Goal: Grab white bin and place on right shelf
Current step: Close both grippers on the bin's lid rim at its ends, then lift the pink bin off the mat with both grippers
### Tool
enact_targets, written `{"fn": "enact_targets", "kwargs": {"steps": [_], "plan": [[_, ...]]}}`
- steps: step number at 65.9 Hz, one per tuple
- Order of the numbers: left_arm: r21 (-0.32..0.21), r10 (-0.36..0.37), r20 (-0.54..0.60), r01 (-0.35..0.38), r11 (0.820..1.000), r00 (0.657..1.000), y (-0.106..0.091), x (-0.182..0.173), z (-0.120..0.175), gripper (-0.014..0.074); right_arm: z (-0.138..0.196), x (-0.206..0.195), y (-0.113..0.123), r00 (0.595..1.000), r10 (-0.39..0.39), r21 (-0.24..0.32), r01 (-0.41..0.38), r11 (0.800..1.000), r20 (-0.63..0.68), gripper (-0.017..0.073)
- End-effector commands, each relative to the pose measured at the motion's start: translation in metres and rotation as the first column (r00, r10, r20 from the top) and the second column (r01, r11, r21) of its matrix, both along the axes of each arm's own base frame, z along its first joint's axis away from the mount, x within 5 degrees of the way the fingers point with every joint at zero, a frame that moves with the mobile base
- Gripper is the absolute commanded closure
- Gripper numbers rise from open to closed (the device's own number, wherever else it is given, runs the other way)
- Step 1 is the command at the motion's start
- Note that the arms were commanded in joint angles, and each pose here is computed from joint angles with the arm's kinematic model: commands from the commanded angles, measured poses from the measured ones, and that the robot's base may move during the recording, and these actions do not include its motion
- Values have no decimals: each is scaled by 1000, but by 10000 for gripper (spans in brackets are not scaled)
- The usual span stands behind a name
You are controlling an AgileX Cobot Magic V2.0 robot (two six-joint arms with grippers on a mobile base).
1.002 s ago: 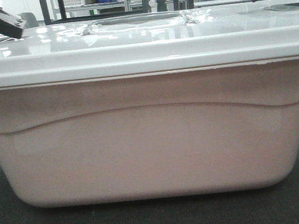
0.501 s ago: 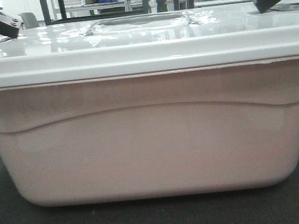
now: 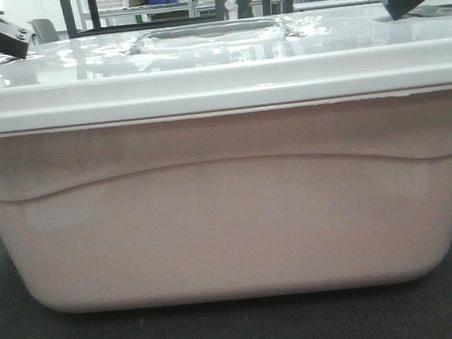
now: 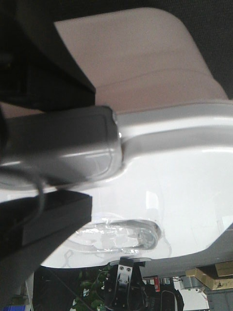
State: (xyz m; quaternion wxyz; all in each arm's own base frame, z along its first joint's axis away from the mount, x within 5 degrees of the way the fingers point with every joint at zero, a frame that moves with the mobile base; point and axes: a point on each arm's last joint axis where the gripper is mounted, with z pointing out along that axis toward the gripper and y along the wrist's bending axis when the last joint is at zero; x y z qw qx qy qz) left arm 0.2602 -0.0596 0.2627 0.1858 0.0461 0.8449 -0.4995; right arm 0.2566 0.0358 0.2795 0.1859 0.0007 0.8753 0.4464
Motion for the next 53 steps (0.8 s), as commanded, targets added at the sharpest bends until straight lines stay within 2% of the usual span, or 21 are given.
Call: {"fn": "enact_targets", "kwargs": {"steps": [1, 12, 19, 32, 42, 53], "plan": [[-53, -95, 21, 96, 994, 995, -7, -10, 14, 366, 24, -12, 12, 992, 121, 147, -124, 981, 31, 260], [-58, -103, 18, 104, 993, 994, -7, -10, 15, 366, 24, -12, 12, 992, 121, 147, -124, 981, 31, 260], [-86, -123, 18, 124, 989, 992, -9, -12, 17, 366, 25, -12, 12, 992, 122, 145, -126, 981, 36, 260], [-81, -125, 58, 130, 988, 990, -9, -16, 24, 366, 42, -12, 12, 985, 130, 121, -143, 982, 113, 260], [-70, -125, 123, 134, 989, 985, -9, -22, 40, 366, 70, -20, 13, 966, 132, 88, -155, 984, 221, 260], [-47, -124, 257, 140, 989, 959, -10, -31, 74, 366, 93, -35, 15, 940, 136, 57, -162, 985, 314, 260]]}}
